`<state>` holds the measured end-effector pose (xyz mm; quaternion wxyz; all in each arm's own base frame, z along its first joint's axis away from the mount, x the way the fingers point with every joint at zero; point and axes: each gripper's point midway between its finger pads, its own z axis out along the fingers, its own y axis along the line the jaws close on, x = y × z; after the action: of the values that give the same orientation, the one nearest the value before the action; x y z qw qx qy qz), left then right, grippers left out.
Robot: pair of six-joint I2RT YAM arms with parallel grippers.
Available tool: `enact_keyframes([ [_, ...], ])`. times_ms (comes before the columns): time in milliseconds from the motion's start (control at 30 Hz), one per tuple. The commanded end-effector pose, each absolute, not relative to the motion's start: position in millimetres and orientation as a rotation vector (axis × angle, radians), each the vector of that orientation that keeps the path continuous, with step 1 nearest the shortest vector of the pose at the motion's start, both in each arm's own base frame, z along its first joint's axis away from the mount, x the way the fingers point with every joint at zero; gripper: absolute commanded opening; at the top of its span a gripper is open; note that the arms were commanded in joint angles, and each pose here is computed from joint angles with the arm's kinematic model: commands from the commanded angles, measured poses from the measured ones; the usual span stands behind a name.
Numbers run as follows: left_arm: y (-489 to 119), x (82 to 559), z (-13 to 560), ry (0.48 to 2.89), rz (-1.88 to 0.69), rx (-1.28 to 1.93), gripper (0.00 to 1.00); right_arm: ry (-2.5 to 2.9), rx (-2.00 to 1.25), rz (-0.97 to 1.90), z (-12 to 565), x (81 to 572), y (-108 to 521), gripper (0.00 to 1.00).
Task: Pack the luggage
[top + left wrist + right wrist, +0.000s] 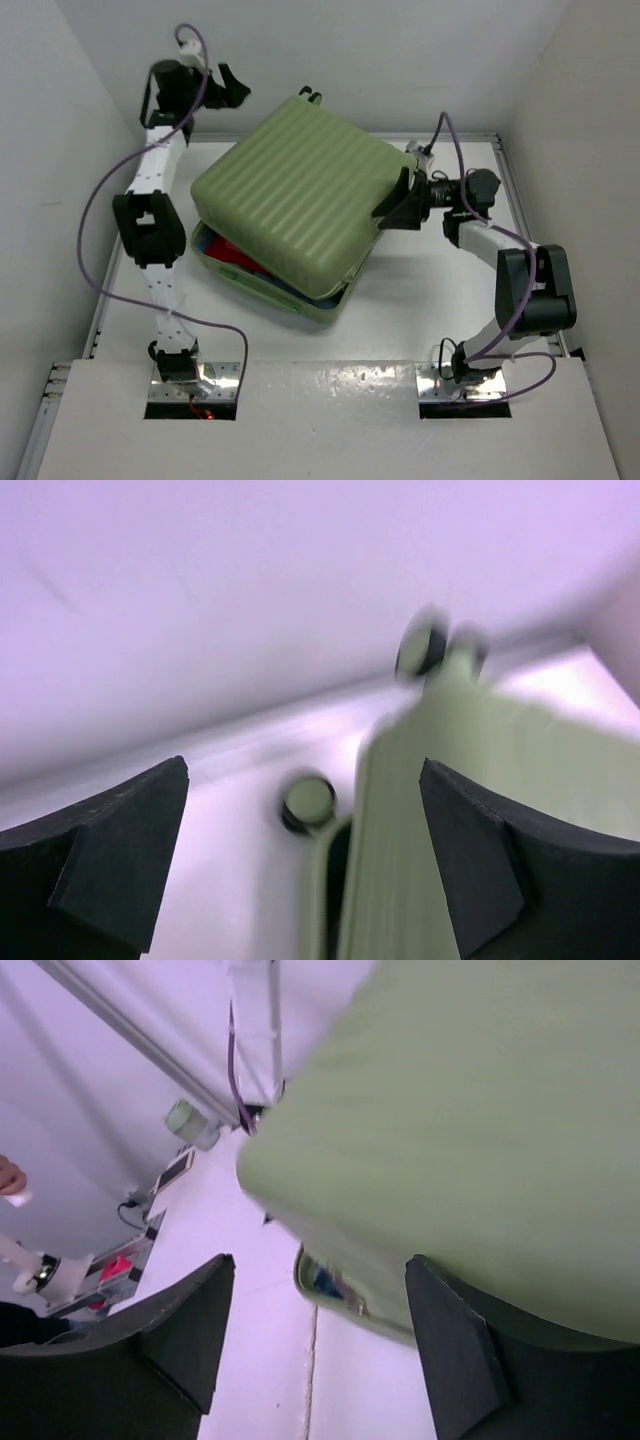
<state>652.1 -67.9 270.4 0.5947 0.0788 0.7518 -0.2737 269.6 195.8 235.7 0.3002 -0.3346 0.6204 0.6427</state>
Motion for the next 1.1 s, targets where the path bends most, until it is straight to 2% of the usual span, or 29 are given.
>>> enact_keyframes([
  [0, -16, 589, 475, 1.378, -0.315, 0.224, 0.99, 1.327, -1.287, 1.355, 302, 256, 190, 0.7],
  [67, 3, 567, 485, 1.417, -0.287, 0.182, 0.97, 1.366, -1.25, 1.362, 320, 261, 186, 0.71],
  [133, 33, 546, 461, 1.495, -0.283, 0.148, 0.93, 1.407, -1.21, 1.364, 332, 272, 179, 0.75],
  [167, 50, 511, 478, 1.486, -0.268, 0.104, 0.92, 1.401, -1.202, 1.336, 343, 278, 174, 0.78],
  [200, 58, 502, 433, 1.59, -0.293, 0.056, 0.9, 1.392, -1.207, 1.313, 357, 281, 172, 0.79],
  [233, 62, 485, 420, 1.627, -0.291, 0.026, 0.86, 1.494, -1.129, 1.399, 367, 289, 172, 0.81],
  [300, 60, 432, 384, 1.718, -0.236, -0.022, 0.84, 1.62, -0.982, 1.456, 371, 320, 154, 0.85],
  [333, 63, 415, 373, 1.739, -0.194, -0.071, 0.83, 1.656, -0.935, 1.471, 415, 318, 153, 0.85],
  [367, 61, 398, 363, 1.751, -0.178, -0.092, 0.83, 1.691, -0.898, 1.499, 409, 335, 151, 0.86],
  [400, 63, 378, 325, 1.831, -0.187, -0.188, 0.83, 1.662, -0.923, 1.469, 421, 331, 151, 0.87],
  [467, 72, 338, 319, 1.822, -0.103, -0.357, 0.87, 1.647, -0.939, 1.449, 433, 323, 152, 0.87],
  [500, 70, 320, 293, 1.903, -0.114, -0.461, 0.87, 1.662, -0.924, 1.468, 431, 321, 152, 0.93],
  [533, 76, 307, 270, 1.962, -0.068, -0.54, 0.87, 1.67, -0.918, 1.475, 429, 319, 152, 1.0],
  [633, 87, 272, 217, 2.1, -0.003, -0.789, 0.87, 1.698, -0.892, 1.503, 418, 312, 151, 1.0],
  [767, 77, 253, 186, 2.17, -0.072, -0.938, 0.82, 1.746, -0.774, 1.59, 419, 323, 141, 1.0],
  [800, 75, 250, 181, 2.185, -0.079, -0.963, 0.82, 1.871, -0.602, 1.749, 428, 318, 141, 1.0],
  [833, 72, 244, 176, 2.19, -0.091, -1.0, 0.8, 1.854, -0.539, 1.775, 425, 328, 140, 1.0],
  [867, 69, 236, 166, 2.216, -0.09, -1.013, 0.8, 1.94, -0.307, 1.882, 409, 340, 134, 1.0],
  [900, 65, 235, 161, 2.231, -0.107, -1.014, 0.8, 1.952, -0.064, 1.831, 406, 350, 128, 1.0],
  [1000, 57, 222, 137, 2.29, -0.128, -1.056, 0.77, 1.938, -0.057, 1.721, 406, 353, 102, 1.0],
  [1033, 51, 216, 124, 2.318, -0.14, -1.088, 0.77, 2.059, 0.284, 1.654, 385, 360, 81, 1.0],
  [1067, 48, 213, 118, 2.333, -0.138, -1.1, 0.74, 1.968, -0.071, 1.207, 402, 386, 60, 1.0],
])
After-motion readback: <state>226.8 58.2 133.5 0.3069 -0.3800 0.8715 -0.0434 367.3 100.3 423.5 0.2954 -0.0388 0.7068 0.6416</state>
